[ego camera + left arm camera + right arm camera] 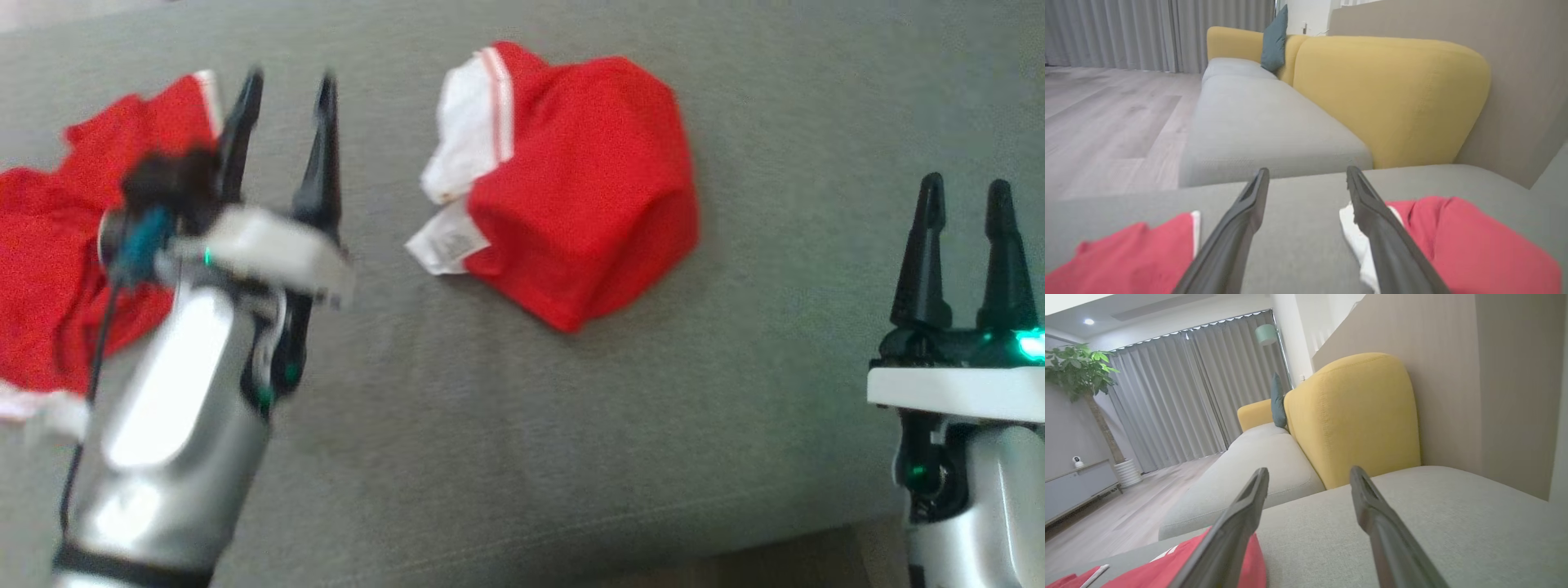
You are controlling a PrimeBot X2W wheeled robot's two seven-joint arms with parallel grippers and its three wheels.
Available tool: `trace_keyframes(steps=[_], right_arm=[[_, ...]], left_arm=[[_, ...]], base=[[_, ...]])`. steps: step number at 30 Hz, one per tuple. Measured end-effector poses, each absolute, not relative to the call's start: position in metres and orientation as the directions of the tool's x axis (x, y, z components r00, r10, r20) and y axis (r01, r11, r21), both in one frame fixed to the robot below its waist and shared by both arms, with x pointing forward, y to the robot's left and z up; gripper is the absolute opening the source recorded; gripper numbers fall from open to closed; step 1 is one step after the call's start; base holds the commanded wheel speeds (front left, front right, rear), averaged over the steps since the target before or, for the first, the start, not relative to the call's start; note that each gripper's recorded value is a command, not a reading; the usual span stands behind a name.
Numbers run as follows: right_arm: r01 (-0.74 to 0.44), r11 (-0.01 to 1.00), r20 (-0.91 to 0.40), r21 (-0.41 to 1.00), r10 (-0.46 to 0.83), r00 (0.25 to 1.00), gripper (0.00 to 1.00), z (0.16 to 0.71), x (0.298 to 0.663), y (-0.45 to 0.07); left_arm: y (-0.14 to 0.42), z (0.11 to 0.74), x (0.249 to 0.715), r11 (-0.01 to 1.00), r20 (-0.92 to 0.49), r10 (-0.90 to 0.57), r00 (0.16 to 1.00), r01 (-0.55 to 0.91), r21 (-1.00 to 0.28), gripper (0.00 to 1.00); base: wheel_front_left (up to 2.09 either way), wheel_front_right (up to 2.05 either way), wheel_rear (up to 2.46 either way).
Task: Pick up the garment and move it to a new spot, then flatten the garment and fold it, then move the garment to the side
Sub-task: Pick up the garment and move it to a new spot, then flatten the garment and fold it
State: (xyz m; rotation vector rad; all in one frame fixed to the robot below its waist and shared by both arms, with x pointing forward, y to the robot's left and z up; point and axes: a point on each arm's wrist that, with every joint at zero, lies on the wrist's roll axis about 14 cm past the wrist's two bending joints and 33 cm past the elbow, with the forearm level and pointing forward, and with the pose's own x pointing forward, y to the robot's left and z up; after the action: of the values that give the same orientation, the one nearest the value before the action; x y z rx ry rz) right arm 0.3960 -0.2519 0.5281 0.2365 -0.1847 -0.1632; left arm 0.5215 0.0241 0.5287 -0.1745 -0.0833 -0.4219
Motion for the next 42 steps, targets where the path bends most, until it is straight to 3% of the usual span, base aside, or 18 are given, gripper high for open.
trace_keyframes(steps=[8,13,18,23,26,30,42], right_arm=[[0.034,0.975,0.147,0.221,-0.068,0.987,1.0,0.521,0.411,-0.213],[-0.017,0.976,0.146,0.219,-0.015,0.989,1.0,0.521,0.41,-0.195],[-0.072,0.976,0.145,0.205,0.043,0.989,1.0,0.521,0.41,-0.175],[-0.238,0.961,0.14,0.139,0.218,0.966,1.0,0.52,0.411,-0.118],[-0.391,0.916,0.095,0.088,0.383,0.919,1.0,0.505,0.41,-0.063],[-0.483,0.875,-0.021,0.026,0.484,0.875,1.0,0.476,0.419,-0.03],[-0.533,0.846,-0.286,0.025,0.517,0.807,1.0,0.406,0.454,-0.004]], left_arm=[[0.104,0.495,0.449,0.961,0.035,-0.236,0.971,0.239,-0.142,1.0],[0.127,0.497,0.413,0.969,0.042,-0.135,0.99,0.141,-0.204,1.0],[0.142,0.505,0.399,0.972,0.069,-0.079,0.995,0.092,-0.218,1.0],[0.148,0.509,0.396,0.974,0.089,-0.078,0.993,0.095,-0.205,1.0],[0.154,0.502,0.393,0.976,0.068,-0.063,0.996,0.076,-0.204,1.0],[0.161,0.49,0.388,0.977,0.029,-0.048,0.998,0.053,-0.207,1.0],[0.193,0.479,0.38,0.972,-0.014,0.057,0.998,-0.059,-0.227,1.0]], base=[[0.0,0.0,0.0],[0.0,0.0,0.0],[0.0,0.0,0.0],[0.0,0.0,0.0],[0.0,0.0,0.0],[0.0,0.0,0.0],[0.0,0.0,0.0]])
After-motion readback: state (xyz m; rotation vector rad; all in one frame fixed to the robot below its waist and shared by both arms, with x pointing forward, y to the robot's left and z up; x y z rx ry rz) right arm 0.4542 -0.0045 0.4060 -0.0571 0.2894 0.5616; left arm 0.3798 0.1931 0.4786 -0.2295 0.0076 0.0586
